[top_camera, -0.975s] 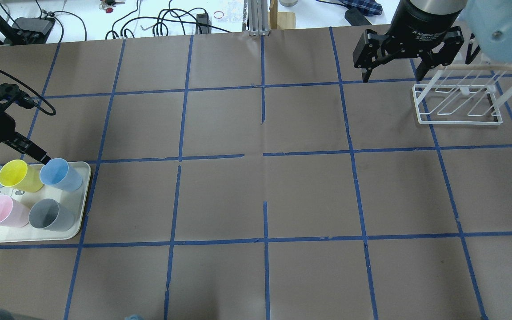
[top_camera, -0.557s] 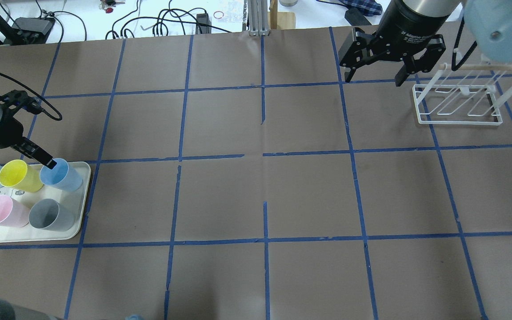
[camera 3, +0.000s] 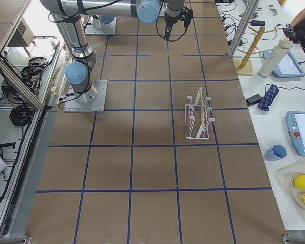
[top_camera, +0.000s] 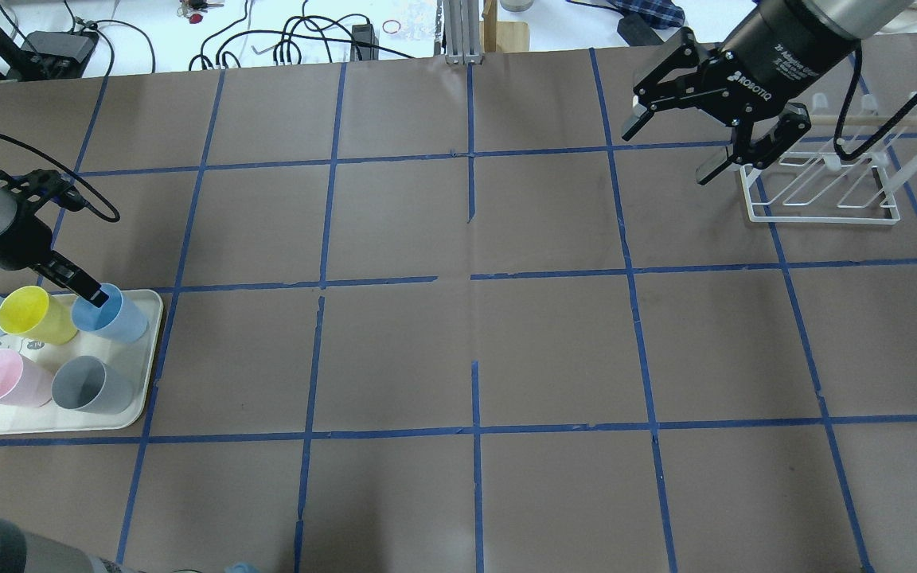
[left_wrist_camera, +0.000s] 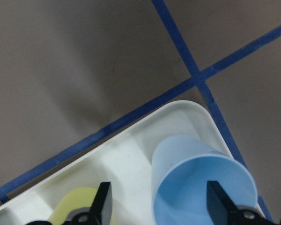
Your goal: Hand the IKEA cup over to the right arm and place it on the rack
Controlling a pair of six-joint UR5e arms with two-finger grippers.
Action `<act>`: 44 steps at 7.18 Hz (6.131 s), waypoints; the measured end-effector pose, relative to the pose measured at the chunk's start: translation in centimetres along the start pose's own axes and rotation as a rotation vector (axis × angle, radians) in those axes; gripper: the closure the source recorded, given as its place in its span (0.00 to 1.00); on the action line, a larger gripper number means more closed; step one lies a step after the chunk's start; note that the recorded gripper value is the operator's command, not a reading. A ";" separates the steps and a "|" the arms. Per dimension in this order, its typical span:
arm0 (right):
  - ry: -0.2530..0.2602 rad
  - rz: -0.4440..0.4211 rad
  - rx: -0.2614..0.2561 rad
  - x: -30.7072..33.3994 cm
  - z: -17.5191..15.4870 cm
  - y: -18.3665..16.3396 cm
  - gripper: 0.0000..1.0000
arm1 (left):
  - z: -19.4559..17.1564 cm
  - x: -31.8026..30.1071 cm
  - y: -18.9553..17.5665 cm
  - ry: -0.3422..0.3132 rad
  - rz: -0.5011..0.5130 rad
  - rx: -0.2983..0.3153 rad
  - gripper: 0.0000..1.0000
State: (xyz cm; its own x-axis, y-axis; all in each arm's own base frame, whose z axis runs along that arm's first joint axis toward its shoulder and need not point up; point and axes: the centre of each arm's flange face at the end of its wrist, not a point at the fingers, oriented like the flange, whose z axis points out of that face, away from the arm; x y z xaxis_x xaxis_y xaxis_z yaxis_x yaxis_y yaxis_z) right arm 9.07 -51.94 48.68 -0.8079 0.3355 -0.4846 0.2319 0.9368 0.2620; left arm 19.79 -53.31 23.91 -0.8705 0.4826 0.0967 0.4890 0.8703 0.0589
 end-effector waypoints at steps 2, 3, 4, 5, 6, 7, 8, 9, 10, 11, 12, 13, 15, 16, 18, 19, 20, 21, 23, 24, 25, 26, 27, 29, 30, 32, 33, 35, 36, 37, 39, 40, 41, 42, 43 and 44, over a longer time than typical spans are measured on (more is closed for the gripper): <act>-0.215 0.129 -0.109 1.3 0.4 0.1 0.00 | 1.0 -0.4 -0.1 0.016 -0.001 -0.009 1.00; -0.299 0.170 -0.140 1.5 1.1 0.2 0.00 | 1.2 -0.5 -0.2 0.019 -0.001 -0.010 1.00; -0.360 0.193 -0.158 1.5 1.6 0.3 0.00 | 0.9 -0.6 -0.3 0.016 -0.001 -0.009 1.00; -0.420 0.209 -0.173 1.2 2.2 0.3 0.00 | 0.1 -0.6 -0.4 0.017 -0.006 -0.006 1.00; -0.489 0.224 -0.190 0.6 2.7 0.5 0.00 | -1.3 -0.5 -0.6 0.022 -0.030 -0.002 1.00; -0.555 0.233 -0.203 -0.2 3.0 0.6 0.00 | -3.3 -0.3 -1.2 0.033 -0.079 0.021 1.00; -0.621 0.238 -0.211 -1.1 3.2 0.7 0.00 | -5.5 0.2 -2.2 0.073 -0.161 0.069 1.00; -0.680 0.236 -0.221 -2.1 3.4 0.8 0.00 | -7.5 1.4 -3.3 0.153 -0.268 0.120 1.00; -0.721 0.219 -0.233 -3.4 3.8 1.2 0.00 | -9.1 3.3 -4.3 0.284 -0.389 0.161 1.00; -0.742 0.185 -0.236 -4.3 4.3 1.5 0.00 | -10.6 5.7 -5.0 0.438 -0.505 0.189 1.00; -0.751 0.135 -0.225 -4.7 4.7 1.5 0.00 | -12.1 8.5 -5.6 0.579 -0.604 0.190 1.00; -0.759 0.079 -0.209 -4.7 5.1 1.2 0.00 | -13.8 11.9 -6.2 0.714 -0.692 0.172 1.00; -0.774 -0.012 -0.177 -4.6 5.7 0.6 0.00 | -17.2 19.1 -7.2 0.929 -0.800 0.112 1.00; -0.785 -0.057 -0.158 -4.7 5.8 0.5 0.00 | -18.6 22.5 -7.5 1.035 -0.834 0.087 1.00; -0.854 -0.091 -0.131 -5.0 5.9 0.0 0.00 | -20.1 27.9 -8.1 1.221 -0.865 0.071 1.00; -0.870 -0.078 -0.133 -4.8 6.0 -0.3 0.00 | -19.9 29.8 -8.7 1.306 -0.879 0.075 1.00; -0.870 -0.065 -0.137 -4.6 6.1 -0.4 0.00 | -19.1 31.1 -9.3 1.388 -0.898 0.088 1.00; -0.868 -0.050 -0.146 -4.4 6.2 -0.3 0.00 | -18.3 32.1 -9.8 1.459 -0.915 0.103 1.00; -0.861 -0.022 -0.169 -4.3 6.4 0.6 0.00 | -17.1 33.9 -11.0 1.550 -0.924 0.128 1.00; -0.862 -0.021 -0.173 -4.4 6.5 0.8 0.00 | -16.4 34.2 -11.3 1.565 -0.918 0.138 1.00; -0.867 -0.024 -0.177 -4.7 6.6 1.0 0.00 | -15.7 34.4 -11.4 1.570 -0.912 0.142 1.00; -0.875 -0.029 -0.183 -5.2 6.9 1.2 0.00 | -15.2 34.7 -11.3 1.572 -0.912 0.140 1.00; -0.880 -0.033 -0.190 -5.7 7.3 1.4 0.00 | -15.0 34.9 -11.2 1.574 -0.912 0.137 1.00; -0.882 -0.042 -0.199 -6.2 7.8 1.6 0.00 | -14.7 35.2 -11.2 1.574 -0.911 0.128 1.00; -0.879 -0.049 -0.207 -6.6 8.2 1.8 0.00 | -14.6 35.5 -11.3 1.578 -0.909 0.126 1.00; -0.874 -0.053 -0.222 -7.1 8.9 1.9 0.02 | -14.6 36.4 -11.8 1.598 -0.905 0.126 1.00; -0.873 -0.052 -0.225 -7.1 9.1 1.7 0.03 | -14.5 36.6 -11.9 1.601 -0.904 0.125 1.00; -0.876 -0.047 -0.226 -7.3 8.9 1.6 0.03 | -14.7 36.8 -11.8 1.603 -0.901 0.128 1.00; -0.881 -0.041 -0.227 -7.4 8.8 1.7 0.04 | -14.8 36.8 -11.8 1.602 -0.900 0.129 1.00; -0.883 -0.040 -0.227 -7.5 8.7 1.8 0.05 | -14.8 36.8 -11.8 1.602 -0.899 0.130 1.00; -0.886 -0.042 -0.224 -7.6 8.4 2.0 0.20 | -14.9 36.9 -11.7 1.602 -0.898 0.131 1.00; -0.887 -0.042 -0.223 -7.7 8.4 2.0 0.29 | -15.0 36.9 -11.7 1.603 -0.897 0.132 1.00; -0.887 -0.042 -0.223 -7.7 8.4 2.0 0.34 | -15.0 36.9 -11.7 1.603 -0.897 0.134 1.00; -0.887 -0.044 -0.222 -7.7 8.3 2.0 0.41 | -15.1 36.9 -11.6 1.602 -0.896 0.136 1.00; -0.891 -0.044 -0.220 -7.7 8.2 2.0 0.47 | -15.2 36.9 -11.6 1.602 -0.895 0.138 1.00; -0.898 -0.041 -0.219 -7.8 8.2 2.1 0.50 | -15.3 37.0 -11.5 1.602 -0.894 0.139 1.00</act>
State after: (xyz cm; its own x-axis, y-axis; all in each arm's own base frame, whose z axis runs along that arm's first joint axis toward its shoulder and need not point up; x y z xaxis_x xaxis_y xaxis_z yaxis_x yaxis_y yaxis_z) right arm 20.26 -51.81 46.18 -0.0689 0.3390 -0.9383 0.0303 0.9408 0.3377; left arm -17.16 -47.02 42.01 0.0861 -0.5470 0.8327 -0.1150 0.8248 0.5537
